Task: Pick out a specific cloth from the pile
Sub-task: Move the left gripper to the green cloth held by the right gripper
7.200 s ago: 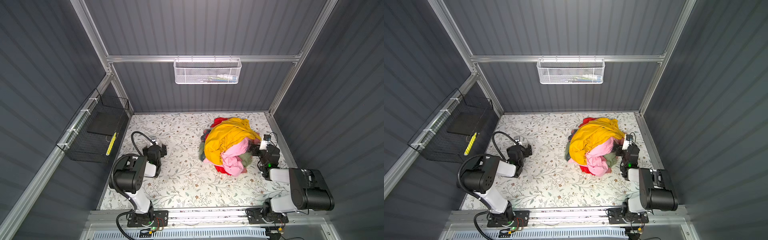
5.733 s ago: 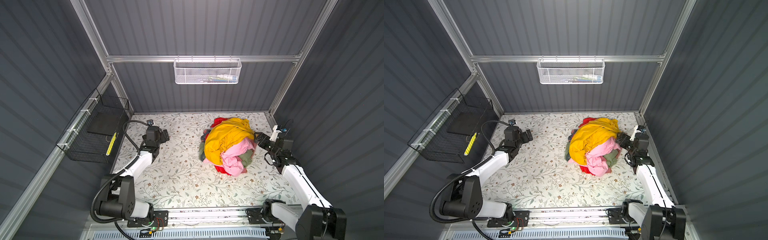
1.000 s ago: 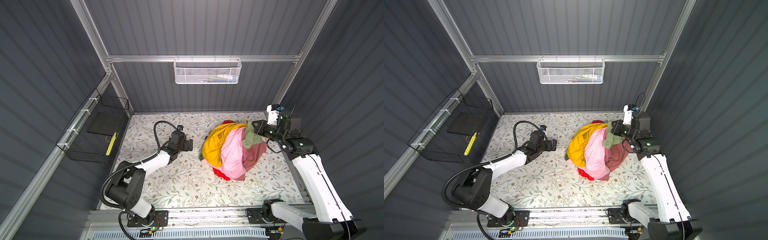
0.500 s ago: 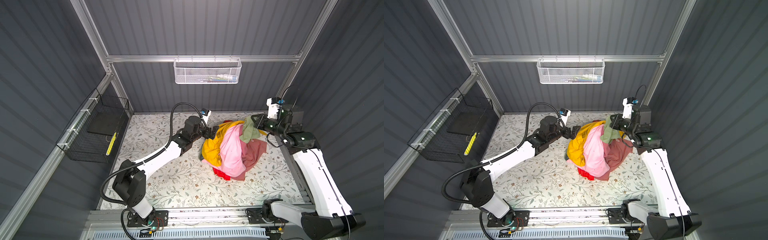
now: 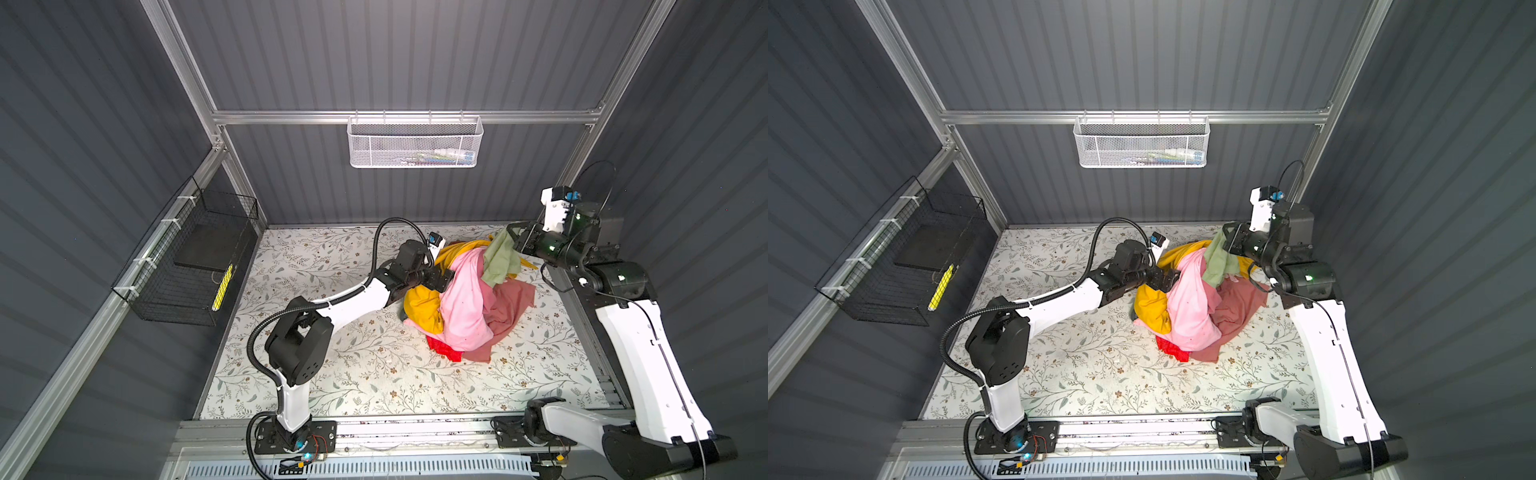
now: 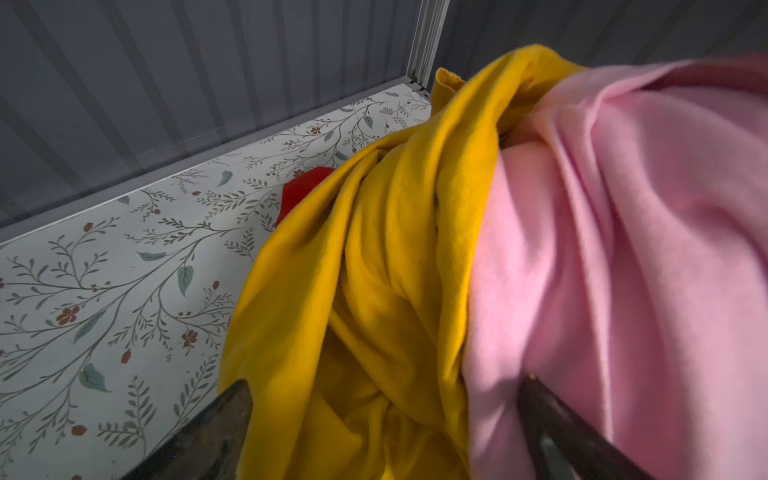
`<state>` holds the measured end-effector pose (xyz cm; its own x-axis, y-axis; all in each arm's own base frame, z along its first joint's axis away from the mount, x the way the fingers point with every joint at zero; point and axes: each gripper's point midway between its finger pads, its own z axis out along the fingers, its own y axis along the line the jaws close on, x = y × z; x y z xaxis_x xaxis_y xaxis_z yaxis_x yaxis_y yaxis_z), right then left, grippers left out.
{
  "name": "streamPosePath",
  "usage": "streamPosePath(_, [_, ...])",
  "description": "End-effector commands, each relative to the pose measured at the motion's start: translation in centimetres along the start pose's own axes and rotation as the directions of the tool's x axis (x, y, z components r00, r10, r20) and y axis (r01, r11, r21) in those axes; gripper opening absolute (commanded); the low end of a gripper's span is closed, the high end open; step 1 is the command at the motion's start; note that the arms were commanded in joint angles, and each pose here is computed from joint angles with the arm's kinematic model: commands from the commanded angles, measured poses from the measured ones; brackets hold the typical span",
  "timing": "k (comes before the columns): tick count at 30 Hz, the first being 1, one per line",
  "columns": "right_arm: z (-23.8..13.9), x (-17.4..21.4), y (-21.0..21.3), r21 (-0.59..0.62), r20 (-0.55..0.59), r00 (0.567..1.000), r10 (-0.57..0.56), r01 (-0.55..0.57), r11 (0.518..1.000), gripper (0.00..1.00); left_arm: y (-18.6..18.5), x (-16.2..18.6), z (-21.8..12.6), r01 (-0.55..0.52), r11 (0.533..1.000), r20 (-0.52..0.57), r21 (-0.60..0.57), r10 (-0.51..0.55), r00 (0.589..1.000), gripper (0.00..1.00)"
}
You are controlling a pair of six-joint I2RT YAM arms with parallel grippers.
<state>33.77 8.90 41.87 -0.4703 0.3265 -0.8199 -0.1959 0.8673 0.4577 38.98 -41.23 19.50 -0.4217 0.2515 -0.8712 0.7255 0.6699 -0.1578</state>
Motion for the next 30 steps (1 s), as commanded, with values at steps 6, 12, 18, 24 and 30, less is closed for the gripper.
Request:
streamPosePath(6, [-4.6,-6.9,5.2,-0.119,0.210,0.974,-0.082,0.108,0.987,0.00,1.2,1.9,2.2,0.038,0.997,-0.085,-0.074,-0.044,0.995,1.00])
streamPosePath(12, [-4.2,-7.0,6.2,-0.178,0.187,0.980,-0.067,0.101,0.979,0.00,2.6,4.2,3.8,0.050,0.988,-0.162,-0.148,-0.074,0.984,1.00])
streamPosePath(18, [-2.1,-5.9,5.7,-0.187,0.117,0.992,-0.055,0.076,0.979,0.00,4.2,5.3,3.4,0.050,0.968,-0.187,-0.244,-0.098,0.977,1.00])
streamPosePath(24, [0.4,-2.6,3.2,-0.143,0.037,0.999,-0.014,0.019,0.990,0.00,4.6,3.4,0.9,0.066,0.958,-0.108,-0.280,-0.099,0.989,1.00])
streamPosePath(30, [3.1,2.9,-0.5,-0.065,-0.064,0.997,0.045,-0.049,0.997,0.00,4.9,0.5,-2.1,0.028,0.947,-0.045,-0.320,-0.045,0.998,1.00])
